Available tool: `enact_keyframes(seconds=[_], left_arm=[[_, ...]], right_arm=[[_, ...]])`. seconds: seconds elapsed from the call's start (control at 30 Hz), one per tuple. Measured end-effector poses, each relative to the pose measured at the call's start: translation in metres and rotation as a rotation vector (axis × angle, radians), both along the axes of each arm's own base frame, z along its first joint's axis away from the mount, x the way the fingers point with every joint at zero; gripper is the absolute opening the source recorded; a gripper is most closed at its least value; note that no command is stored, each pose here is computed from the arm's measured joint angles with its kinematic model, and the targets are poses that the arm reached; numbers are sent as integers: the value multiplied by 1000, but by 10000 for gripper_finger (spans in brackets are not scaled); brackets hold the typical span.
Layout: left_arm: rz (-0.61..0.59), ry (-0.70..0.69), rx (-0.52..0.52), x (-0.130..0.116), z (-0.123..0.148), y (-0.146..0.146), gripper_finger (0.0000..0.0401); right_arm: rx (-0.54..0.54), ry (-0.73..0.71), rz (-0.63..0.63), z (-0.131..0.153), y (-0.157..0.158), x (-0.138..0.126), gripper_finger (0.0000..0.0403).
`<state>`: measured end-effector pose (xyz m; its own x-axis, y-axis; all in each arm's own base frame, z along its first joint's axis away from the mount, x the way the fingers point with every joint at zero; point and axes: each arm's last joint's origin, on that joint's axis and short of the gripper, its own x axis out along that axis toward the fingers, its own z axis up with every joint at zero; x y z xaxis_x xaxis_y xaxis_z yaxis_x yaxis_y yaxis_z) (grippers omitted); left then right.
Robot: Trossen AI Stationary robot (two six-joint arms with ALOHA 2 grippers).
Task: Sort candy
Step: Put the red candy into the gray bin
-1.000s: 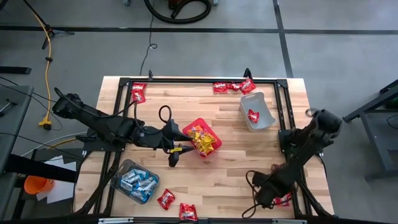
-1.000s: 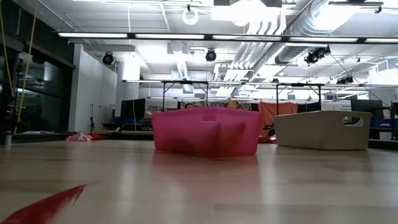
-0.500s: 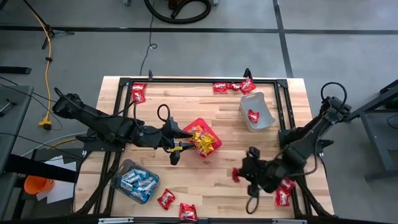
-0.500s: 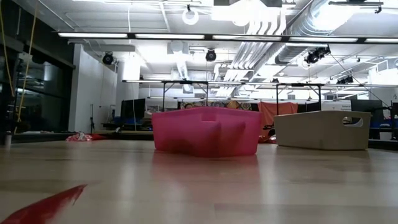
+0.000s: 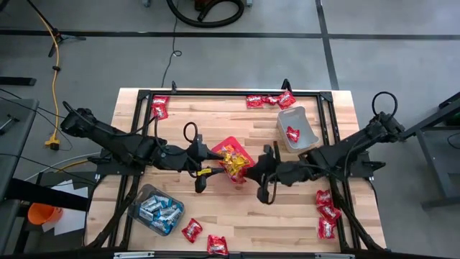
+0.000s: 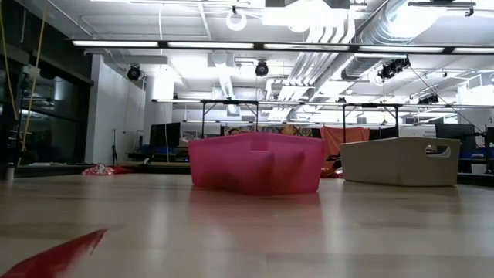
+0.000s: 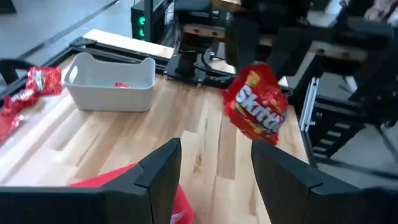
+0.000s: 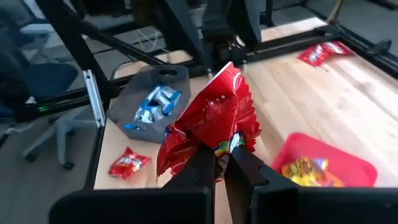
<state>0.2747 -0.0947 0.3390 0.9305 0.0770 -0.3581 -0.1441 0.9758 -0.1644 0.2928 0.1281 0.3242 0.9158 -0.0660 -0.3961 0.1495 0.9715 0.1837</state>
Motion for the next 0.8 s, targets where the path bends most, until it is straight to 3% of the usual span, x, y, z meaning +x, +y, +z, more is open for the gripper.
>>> enact_keyframes(seconds=[0.2,0.37,0.57,0.67,0.8], left_arm=[[-91,-34,128,3,4,2,183],[-113,-59,162,11,5,20,183],[5,-298,32,17,-28,43,183],[80,-344,-57,14,-53,52,183],[159,-335,-119,8,-69,59,183]], right_arm=[[-2,17,65,1,-10,4,7],[-66,91,62,8,-29,-10,7],[-126,197,112,26,-65,-48,7],[-116,113,170,31,-79,-67,6],[-15,-2,175,0,-98,-93,6]])
